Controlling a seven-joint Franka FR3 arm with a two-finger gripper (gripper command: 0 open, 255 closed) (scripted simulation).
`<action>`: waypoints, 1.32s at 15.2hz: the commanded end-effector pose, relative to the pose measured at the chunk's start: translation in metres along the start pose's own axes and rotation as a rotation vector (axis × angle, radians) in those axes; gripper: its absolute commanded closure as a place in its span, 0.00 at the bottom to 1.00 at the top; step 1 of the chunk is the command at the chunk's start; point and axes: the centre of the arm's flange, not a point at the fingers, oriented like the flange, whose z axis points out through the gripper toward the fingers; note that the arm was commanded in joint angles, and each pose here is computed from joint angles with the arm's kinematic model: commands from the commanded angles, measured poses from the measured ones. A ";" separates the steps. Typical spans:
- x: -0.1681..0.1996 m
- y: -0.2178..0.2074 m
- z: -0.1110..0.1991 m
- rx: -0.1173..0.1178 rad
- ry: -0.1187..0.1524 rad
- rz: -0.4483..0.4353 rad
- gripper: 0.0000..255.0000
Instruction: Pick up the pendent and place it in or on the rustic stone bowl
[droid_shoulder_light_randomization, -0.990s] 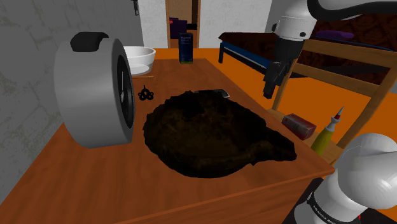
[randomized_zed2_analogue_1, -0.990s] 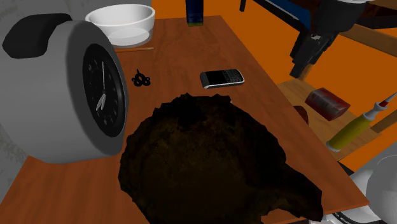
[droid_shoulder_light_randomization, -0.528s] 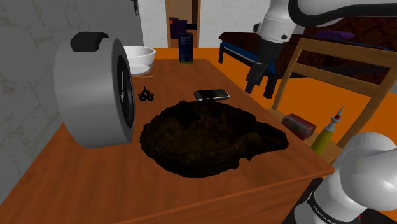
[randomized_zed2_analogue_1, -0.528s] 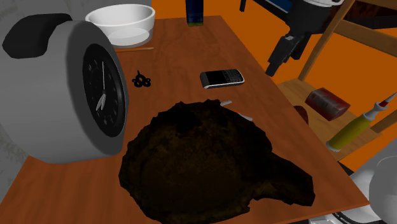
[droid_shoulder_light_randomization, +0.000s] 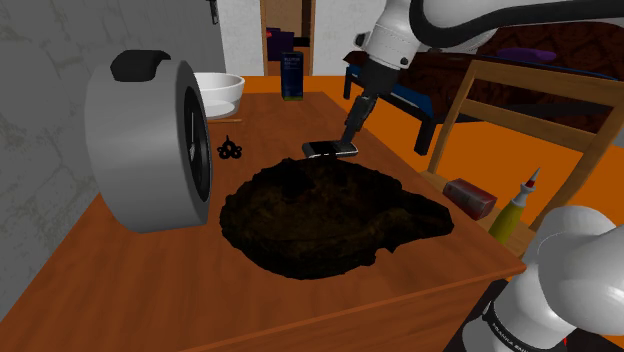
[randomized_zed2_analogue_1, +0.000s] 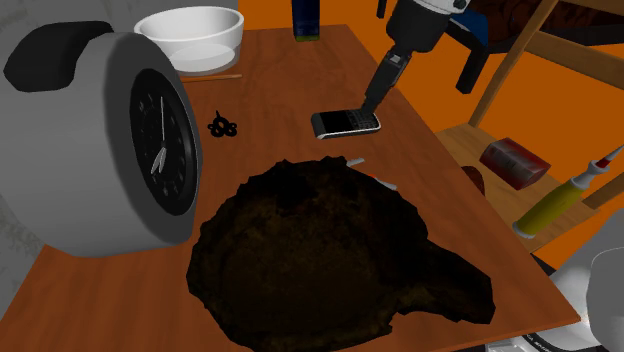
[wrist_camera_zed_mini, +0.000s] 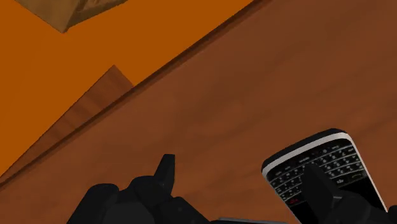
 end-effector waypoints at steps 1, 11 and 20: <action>0.017 -0.012 0.006 0.020 0.036 -0.059 0.00; 0.095 -0.076 0.017 0.119 0.205 -0.344 0.00; 0.141 -0.138 0.019 0.193 0.331 -0.555 0.00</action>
